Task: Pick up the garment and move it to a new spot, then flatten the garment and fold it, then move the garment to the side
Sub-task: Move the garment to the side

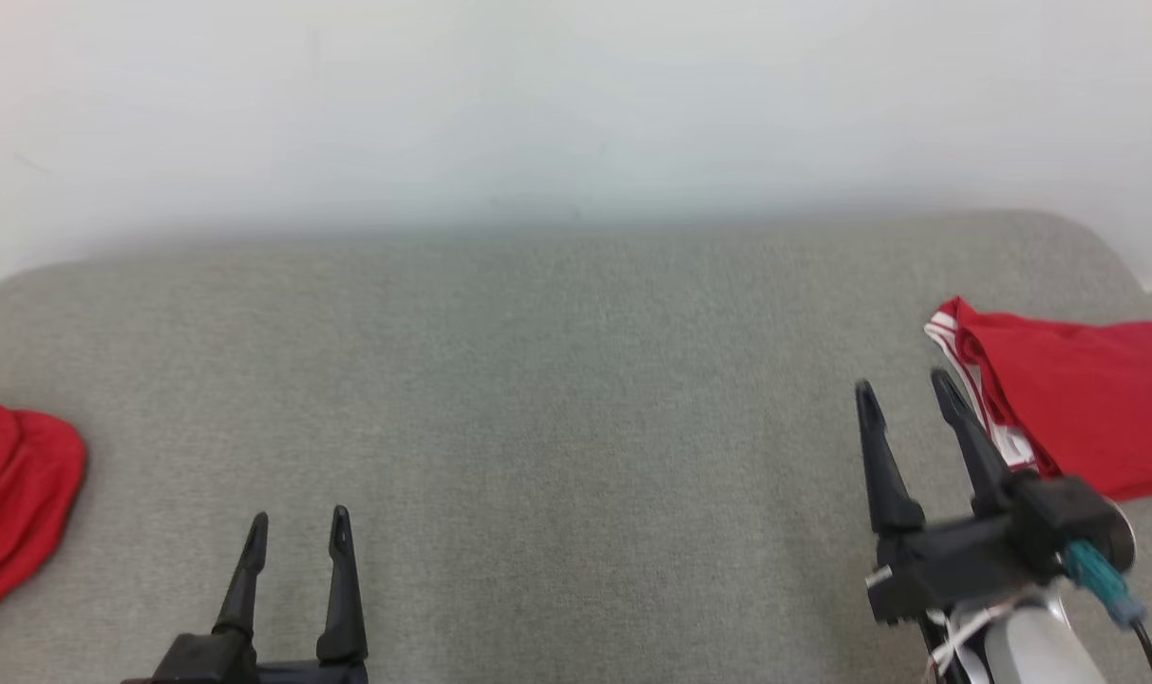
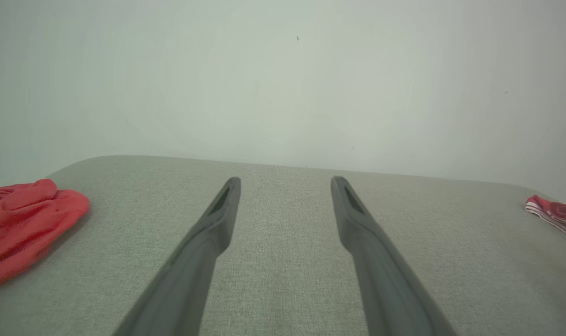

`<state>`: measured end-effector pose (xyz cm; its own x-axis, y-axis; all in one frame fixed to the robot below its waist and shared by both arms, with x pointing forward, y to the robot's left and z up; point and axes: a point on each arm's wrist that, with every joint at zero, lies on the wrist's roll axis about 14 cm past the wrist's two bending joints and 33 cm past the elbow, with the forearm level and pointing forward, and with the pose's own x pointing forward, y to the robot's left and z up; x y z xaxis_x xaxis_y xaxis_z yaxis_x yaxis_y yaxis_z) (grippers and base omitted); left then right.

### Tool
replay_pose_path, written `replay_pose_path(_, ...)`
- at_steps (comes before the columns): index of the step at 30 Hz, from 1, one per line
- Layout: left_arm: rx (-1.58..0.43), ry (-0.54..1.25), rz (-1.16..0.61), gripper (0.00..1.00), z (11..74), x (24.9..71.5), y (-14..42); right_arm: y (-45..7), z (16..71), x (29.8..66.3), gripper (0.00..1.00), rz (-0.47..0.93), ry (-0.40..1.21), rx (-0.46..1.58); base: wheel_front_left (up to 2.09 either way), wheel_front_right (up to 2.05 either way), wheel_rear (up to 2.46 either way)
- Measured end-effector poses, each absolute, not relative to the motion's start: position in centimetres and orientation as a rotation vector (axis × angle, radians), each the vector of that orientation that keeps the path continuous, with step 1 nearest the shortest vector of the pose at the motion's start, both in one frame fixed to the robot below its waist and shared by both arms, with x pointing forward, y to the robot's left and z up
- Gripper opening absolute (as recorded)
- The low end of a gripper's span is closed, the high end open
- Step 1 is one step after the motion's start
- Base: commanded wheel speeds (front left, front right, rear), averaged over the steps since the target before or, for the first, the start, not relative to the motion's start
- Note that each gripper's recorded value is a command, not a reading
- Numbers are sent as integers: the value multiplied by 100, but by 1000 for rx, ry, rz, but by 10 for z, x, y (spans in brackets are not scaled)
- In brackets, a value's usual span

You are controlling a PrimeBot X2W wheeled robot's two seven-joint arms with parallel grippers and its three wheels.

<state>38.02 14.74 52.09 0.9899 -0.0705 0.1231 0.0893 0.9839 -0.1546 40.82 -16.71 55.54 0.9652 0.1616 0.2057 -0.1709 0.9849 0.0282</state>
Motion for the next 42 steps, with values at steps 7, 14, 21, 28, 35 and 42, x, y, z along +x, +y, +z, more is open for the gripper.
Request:
replay_pose_path(7,-129,-137,-88,100,525,357,152,-163,556,376,100,162,-224,76,0,0,0)
replay_pose_path(14,-91,-130,-103,100,521,338,150,-162,544,351,100,148,-197,94,0,0,0)
replay_pose_path(21,-97,-112,-83,100,514,323,155,-157,536,332,100,153,-180,108,0,0,0)
replay_pose_path(28,-106,-114,-92,100,514,320,152,-157,530,330,100,152,-163,105,0,0,0)
replay_pose_path(35,-118,-107,-100,100,513,321,148,-157,527,331,100,147,-151,110,0,0,0)
replay_pose_path(42,-119,-103,-101,100,512,322,148,-159,524,332,100,138,-144,117,0,0,0)
